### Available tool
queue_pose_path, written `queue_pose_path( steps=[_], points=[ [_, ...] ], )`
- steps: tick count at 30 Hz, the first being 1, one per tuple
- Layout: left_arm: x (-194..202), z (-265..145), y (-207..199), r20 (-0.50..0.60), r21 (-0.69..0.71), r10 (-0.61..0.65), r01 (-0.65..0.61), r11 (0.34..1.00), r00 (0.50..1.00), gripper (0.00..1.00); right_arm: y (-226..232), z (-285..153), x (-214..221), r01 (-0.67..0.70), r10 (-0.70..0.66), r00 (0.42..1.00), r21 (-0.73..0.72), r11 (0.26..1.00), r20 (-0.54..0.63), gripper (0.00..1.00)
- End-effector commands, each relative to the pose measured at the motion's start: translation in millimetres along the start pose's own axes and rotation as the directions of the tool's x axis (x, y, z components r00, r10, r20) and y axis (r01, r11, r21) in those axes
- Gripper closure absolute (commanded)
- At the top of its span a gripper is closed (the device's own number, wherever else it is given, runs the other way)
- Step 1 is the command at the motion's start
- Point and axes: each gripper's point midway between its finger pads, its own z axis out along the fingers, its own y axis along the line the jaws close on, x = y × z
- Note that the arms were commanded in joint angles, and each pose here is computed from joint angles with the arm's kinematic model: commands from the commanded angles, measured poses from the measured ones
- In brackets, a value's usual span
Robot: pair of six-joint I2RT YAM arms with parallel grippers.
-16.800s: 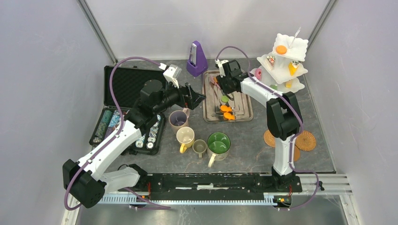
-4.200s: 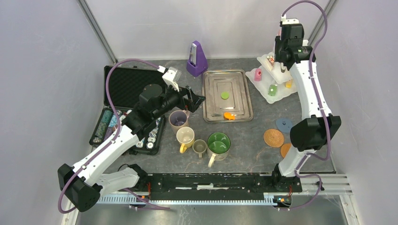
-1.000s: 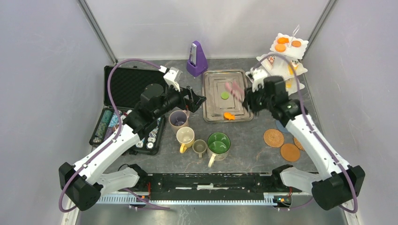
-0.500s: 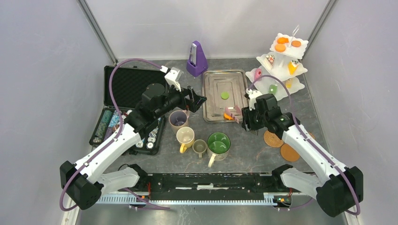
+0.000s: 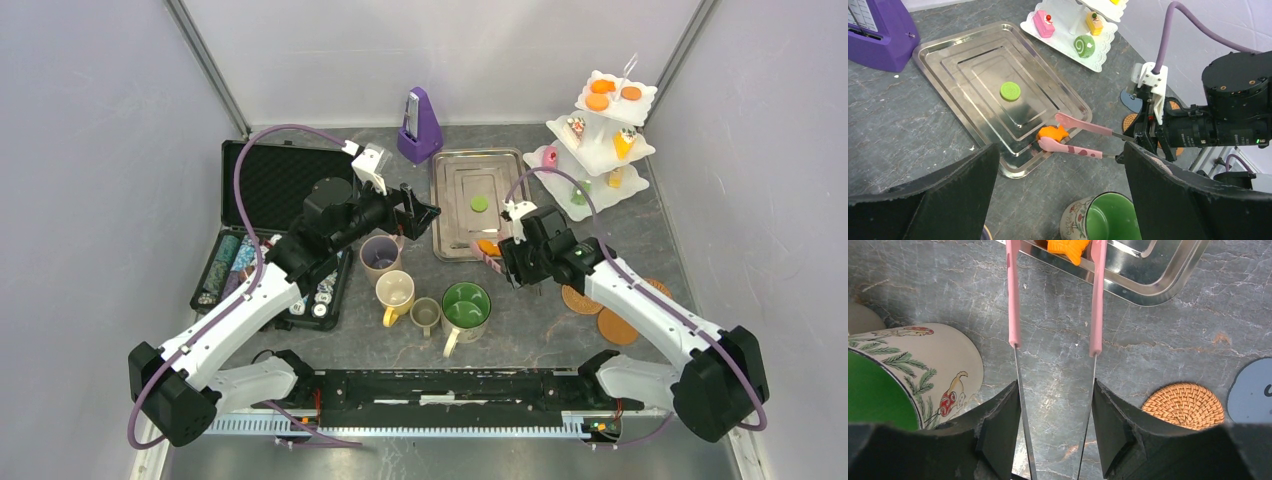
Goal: Serve the afternoon tea
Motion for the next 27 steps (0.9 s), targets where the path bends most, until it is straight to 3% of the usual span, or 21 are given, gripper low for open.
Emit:
queue_pose_path(
  steps=[1, 8, 13, 27],
  points=[
    [-14.7, 0.9, -3.9, 0.038, 0.011, 0.058, -0.059, 0.998, 0.998, 0.01, -2.7, 0.3, -19.2, 0.010, -0.012, 0.999, 0.048, 0.999, 0.046, 0.43],
    [-14.5, 0.9, -3.4, 0.037, 0.009, 0.060, -0.061, 0.998, 0.998, 0.01, -1.1, 3.4, -17.0, 0.005, -0.007, 1.000, 0.073, 0.997, 0.026, 0.50],
    [-14.0, 1.4, -4.1, 0.035, 0.013, 0.058, -0.058, 0.998, 0.998, 0.01, -8.9, 7.2, -12.7, -0.017, 0.013, 0.999, 0.117, 0.993, 0.036, 0.62],
    [-17.5, -1.5, -6.6, 0.045, 0.021, 0.057, -0.058, 0.998, 0.997, 0.01, -24.6, 0.7, -59.2, -0.097, 0.065, 0.980, 0.163, 0.982, 0.188, 0.81]
  ],
)
